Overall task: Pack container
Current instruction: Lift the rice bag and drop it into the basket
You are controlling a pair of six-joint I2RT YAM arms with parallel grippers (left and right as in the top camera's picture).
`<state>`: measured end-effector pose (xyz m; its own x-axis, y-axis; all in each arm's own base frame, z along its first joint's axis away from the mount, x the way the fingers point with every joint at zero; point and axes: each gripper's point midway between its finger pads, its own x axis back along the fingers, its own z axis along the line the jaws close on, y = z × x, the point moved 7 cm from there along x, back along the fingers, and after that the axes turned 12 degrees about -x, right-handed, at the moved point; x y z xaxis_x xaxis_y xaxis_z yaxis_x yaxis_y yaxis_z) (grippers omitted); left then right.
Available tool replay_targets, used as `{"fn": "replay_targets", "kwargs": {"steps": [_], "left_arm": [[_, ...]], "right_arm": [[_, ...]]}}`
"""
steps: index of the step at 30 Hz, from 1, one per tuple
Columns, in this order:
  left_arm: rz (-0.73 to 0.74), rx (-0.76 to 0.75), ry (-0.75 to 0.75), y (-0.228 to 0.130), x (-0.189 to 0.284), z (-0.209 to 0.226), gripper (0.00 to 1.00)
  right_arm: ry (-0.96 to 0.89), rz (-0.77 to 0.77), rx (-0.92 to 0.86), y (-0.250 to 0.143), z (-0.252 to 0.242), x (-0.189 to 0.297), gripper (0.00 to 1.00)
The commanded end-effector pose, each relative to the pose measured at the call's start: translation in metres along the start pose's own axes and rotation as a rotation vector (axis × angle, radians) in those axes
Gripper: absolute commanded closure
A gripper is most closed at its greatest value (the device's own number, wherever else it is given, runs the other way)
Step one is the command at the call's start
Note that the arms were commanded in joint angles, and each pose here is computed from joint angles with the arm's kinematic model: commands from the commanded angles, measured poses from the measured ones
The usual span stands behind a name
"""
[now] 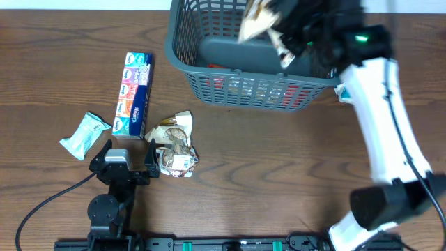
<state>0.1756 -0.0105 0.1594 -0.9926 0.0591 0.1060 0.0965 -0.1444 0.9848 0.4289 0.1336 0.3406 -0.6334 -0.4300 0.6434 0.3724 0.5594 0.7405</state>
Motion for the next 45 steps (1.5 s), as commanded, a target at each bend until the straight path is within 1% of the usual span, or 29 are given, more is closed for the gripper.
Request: {"fn": "replay_targets", "kwargs": {"steps": [1, 4, 11, 12, 13, 15, 17, 20, 22, 24, 30, 32, 34, 37, 41, 43, 45], "left_arm": [[0.044, 0.007, -0.048, -0.011, -0.001, -0.006, 0.01], [0.044, 0.007, -0.048, -0.011, -0.001, -0.006, 0.01], [0.044, 0.007, -0.049, -0.011, -0.001, -0.006, 0.01], [0.044, 0.007, -0.048, -0.011, -0.001, -0.006, 0.01], [0.044, 0.007, -0.048, -0.011, -0.001, -0.006, 0.01], [0.044, 0.007, -0.049, -0.011, -0.001, -0.006, 0.01], [0.044, 0.007, -0.049, -0.011, -0.001, -0.006, 0.01], [0.044, 0.007, -0.049, -0.011, -0.001, -0.006, 0.01], [0.044, 0.007, -0.049, -0.011, -0.001, -0.006, 0.01], [0.044, 0.007, -0.049, -0.011, -0.001, -0.006, 0.01], [0.044, 0.007, -0.049, -0.011, -0.001, -0.006, 0.01], [0.044, 0.007, -0.049, -0.011, -0.001, -0.006, 0.01], [0.044, 0.007, -0.049, -0.011, -0.001, -0.006, 0.01], [0.044, 0.007, -0.049, -0.011, -0.001, -0.006, 0.01], [0.044, 0.007, -0.049, -0.011, -0.001, -0.006, 0.01], [0.044, 0.007, -0.049, -0.011, -0.001, -0.006, 0.01], [0.044, 0.007, -0.049, -0.011, -0.001, -0.006, 0.01]], "right_arm": [[-0.01, 0.061, 0.16, -0.003, 0.004, -0.018, 0.99], [0.056, 0.147, 0.18, -0.023, 0.011, -0.046, 0.99], [0.183, 0.331, 0.13, -0.074, 0.022, -0.102, 0.98], [0.196, 0.353, 0.124, -0.08, 0.023, -0.108, 0.95], [0.206, 0.368, 0.12, -0.084, 0.024, -0.111, 0.9], [0.223, 0.392, 0.114, -0.091, 0.027, -0.118, 0.85], [0.224, 0.392, 0.115, -0.091, 0.028, -0.119, 0.81], [0.214, 0.377, 0.119, -0.087, 0.026, -0.116, 0.73], [0.206, 0.365, 0.123, -0.083, 0.025, -0.113, 0.69], [0.196, 0.35, 0.127, -0.079, 0.024, -0.109, 0.64], [0.15, 0.286, 0.13, -0.057, 0.018, -0.09, 0.54], [0.127, 0.25, 0.138, -0.044, 0.015, -0.079, 0.41], [0.082, 0.212, 0.135, -0.031, 0.008, -0.067, 0.33], [-0.052, 0.123, 0.054, -0.005, -0.013, -0.044, 0.36], [-0.213, -0.031, -0.035, 0.024, -0.044, 0.003, 0.35], [-0.334, -0.093, -0.135, 0.031, -0.065, 0.029, 0.35], [-0.513, -0.146, -0.305, 0.029, -0.093, 0.062, 0.34]]}}
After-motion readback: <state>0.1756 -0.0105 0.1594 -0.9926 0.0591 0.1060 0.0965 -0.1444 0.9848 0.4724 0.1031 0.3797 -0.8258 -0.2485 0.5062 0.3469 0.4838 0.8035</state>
